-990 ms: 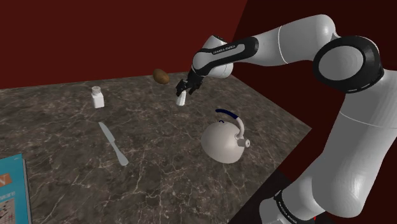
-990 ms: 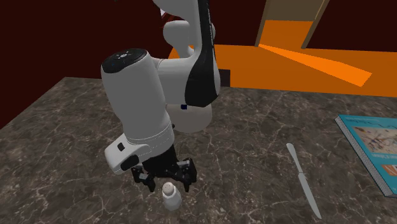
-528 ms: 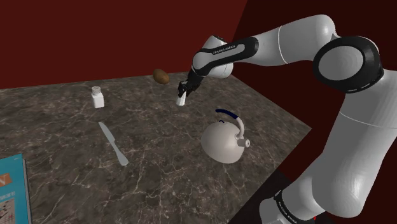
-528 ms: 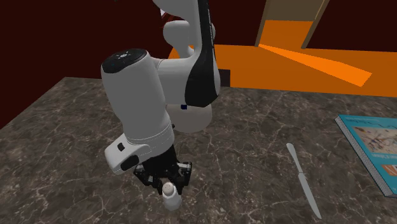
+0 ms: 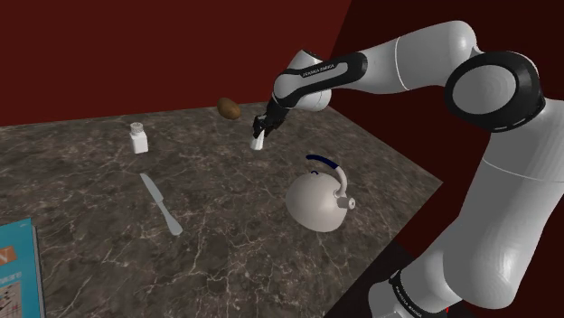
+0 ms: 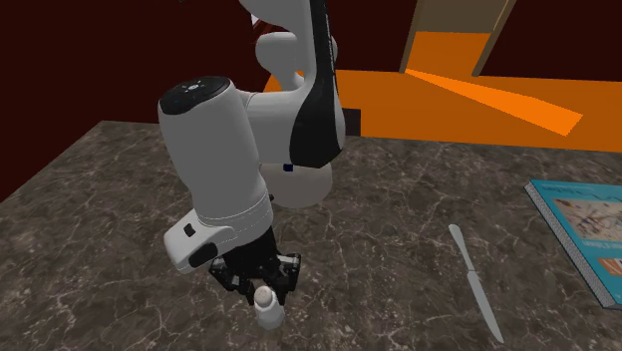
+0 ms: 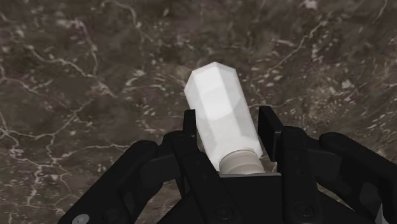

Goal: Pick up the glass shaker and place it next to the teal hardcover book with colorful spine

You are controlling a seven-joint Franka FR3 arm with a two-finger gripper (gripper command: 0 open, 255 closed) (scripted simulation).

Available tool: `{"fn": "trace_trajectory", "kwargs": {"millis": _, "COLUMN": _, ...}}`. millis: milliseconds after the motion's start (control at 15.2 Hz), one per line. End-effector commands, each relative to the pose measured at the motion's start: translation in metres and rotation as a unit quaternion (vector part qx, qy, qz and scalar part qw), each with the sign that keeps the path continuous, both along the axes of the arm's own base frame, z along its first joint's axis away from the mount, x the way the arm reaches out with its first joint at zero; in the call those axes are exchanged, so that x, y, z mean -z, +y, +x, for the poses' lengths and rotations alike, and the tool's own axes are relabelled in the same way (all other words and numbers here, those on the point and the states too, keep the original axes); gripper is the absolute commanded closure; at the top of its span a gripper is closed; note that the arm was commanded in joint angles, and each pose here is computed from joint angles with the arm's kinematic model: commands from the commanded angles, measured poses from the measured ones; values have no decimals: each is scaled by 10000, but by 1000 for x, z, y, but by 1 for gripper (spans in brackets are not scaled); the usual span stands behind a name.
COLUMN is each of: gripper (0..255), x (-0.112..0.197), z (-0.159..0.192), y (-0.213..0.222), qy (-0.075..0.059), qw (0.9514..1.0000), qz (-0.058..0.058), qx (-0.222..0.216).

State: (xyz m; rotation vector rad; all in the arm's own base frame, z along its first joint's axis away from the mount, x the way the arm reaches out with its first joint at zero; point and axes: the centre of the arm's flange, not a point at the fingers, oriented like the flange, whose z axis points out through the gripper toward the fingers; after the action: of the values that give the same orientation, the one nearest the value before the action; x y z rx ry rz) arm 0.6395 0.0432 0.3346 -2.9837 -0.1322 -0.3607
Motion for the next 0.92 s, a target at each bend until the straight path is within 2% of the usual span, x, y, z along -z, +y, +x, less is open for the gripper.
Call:
{"fn": "trace_trajectory", "kwargs": {"millis": 0, "gripper": 255, "x": -5, "z": 0, "y": 0, "qy": 5, "qw": 10000, "qz": 0, "qx": 0}}
{"fn": "trace_trajectory", "kwargs": {"millis": 858, "gripper": 255, "x": -73, "z": 0, "y": 0, "qy": 5, "qw": 10000, "qz": 0, "qx": -1}}
